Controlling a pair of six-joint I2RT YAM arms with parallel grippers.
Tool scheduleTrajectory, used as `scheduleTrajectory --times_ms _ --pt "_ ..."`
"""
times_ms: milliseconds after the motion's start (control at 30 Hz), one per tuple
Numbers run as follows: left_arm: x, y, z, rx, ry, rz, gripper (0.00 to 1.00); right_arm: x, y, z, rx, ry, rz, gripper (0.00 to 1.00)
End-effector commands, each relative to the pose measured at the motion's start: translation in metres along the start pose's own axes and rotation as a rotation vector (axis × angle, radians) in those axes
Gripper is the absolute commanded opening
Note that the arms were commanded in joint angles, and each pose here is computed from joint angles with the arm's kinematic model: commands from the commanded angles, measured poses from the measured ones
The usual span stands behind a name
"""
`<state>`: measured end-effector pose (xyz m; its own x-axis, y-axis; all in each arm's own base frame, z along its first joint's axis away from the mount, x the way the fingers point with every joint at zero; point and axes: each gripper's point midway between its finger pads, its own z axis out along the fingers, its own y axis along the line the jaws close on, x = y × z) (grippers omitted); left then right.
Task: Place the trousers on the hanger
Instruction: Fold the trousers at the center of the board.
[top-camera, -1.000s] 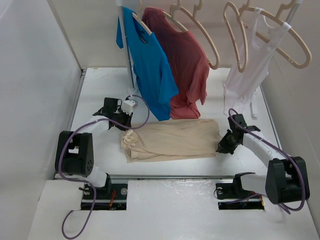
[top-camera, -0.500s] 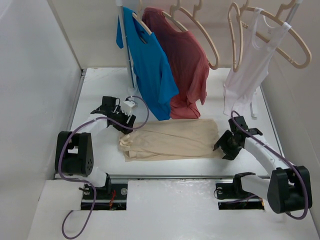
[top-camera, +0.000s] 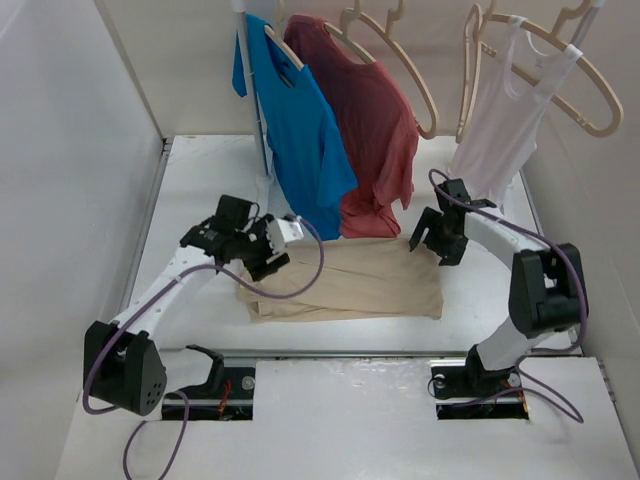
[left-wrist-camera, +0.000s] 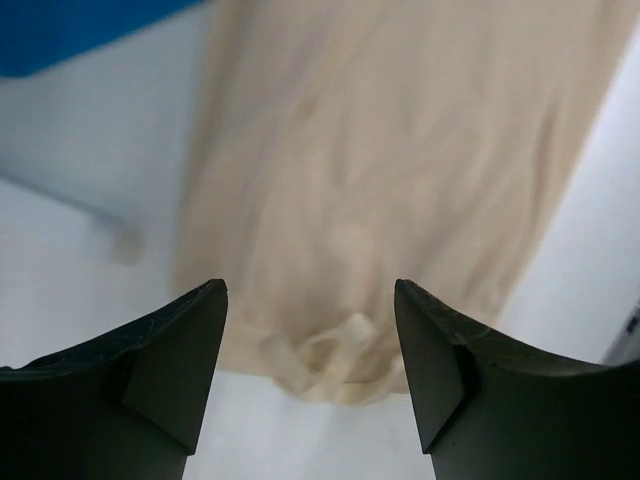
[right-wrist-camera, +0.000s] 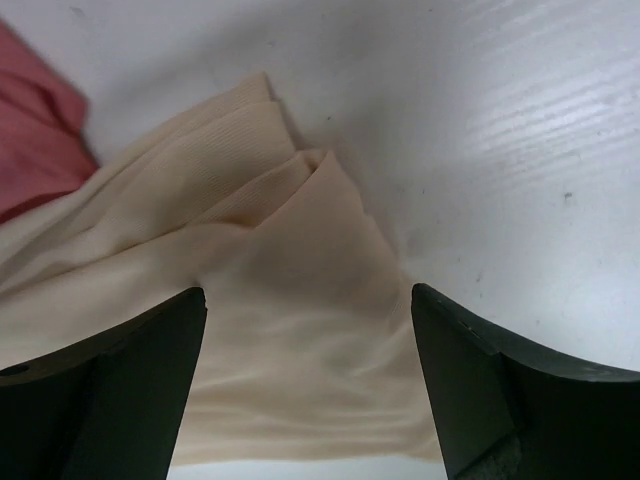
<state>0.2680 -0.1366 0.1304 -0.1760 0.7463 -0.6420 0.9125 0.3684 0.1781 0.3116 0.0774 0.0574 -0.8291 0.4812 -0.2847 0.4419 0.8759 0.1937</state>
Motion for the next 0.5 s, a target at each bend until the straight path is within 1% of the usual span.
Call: scheduleTrajectory --times_ms 0,67,100,133,167,200,233,267,333,367,400,433,467 --pt "0.045 -0.055 0.013 0.157 0.142 0.066 0.65 -0.021 0.008 0.007 -0.022 -0.041 -0.084 0.88" --pt "0.05 -0.072 0.02 0.184 0.166 0.086 0.65 -0.021 0.012 0.018 -0.028 -0.013 -0.097 0.87" --pt "0.059 -0.081 0.025 0.19 0.186 0.067 0.65 -0.021 0.012 0.023 -0.024 -0.006 -0.097 0.85" --pt "0.066 -0.087 0.029 0.193 0.205 0.073 0.65 -0.021 0.009 0.031 -0.024 0.01 -0.095 0.82" --pt "0.077 -0.088 0.033 0.177 0.249 0.094 0.65 -0.019 0.014 0.034 -0.046 0.022 -0.095 0.8" --pt "0.083 -0.093 0.037 0.175 0.269 0.115 0.65 -0.016 0.003 0.041 -0.04 0.043 -0.069 0.76" --pt "0.096 -0.097 0.042 0.162 0.291 0.129 0.63 -0.016 0.0 0.046 -0.046 0.054 -0.056 0.64" --pt "0.102 -0.095 0.044 0.145 0.308 0.144 0.59 -0.02 0.001 0.046 -0.061 0.046 -0.036 0.57" --pt "0.115 -0.095 0.045 0.129 0.345 0.174 0.46 -0.029 -0.005 0.046 -0.07 0.035 -0.004 0.4" --pt "0.113 -0.094 0.044 0.125 0.337 0.189 0.33 -0.034 -0.005 0.047 -0.075 0.022 0.004 0.26" --pt "0.118 -0.097 0.044 0.133 0.346 0.187 0.27 -0.033 -0.004 0.047 -0.084 0.027 0.003 0.22" --pt "0.117 -0.096 0.042 0.132 0.348 0.213 0.21 -0.04 -0.005 0.045 -0.087 0.014 0.015 0.2" --pt "0.127 -0.103 0.042 0.148 0.367 0.208 0.14 -0.045 -0.002 0.043 -0.094 0.002 0.015 0.2"
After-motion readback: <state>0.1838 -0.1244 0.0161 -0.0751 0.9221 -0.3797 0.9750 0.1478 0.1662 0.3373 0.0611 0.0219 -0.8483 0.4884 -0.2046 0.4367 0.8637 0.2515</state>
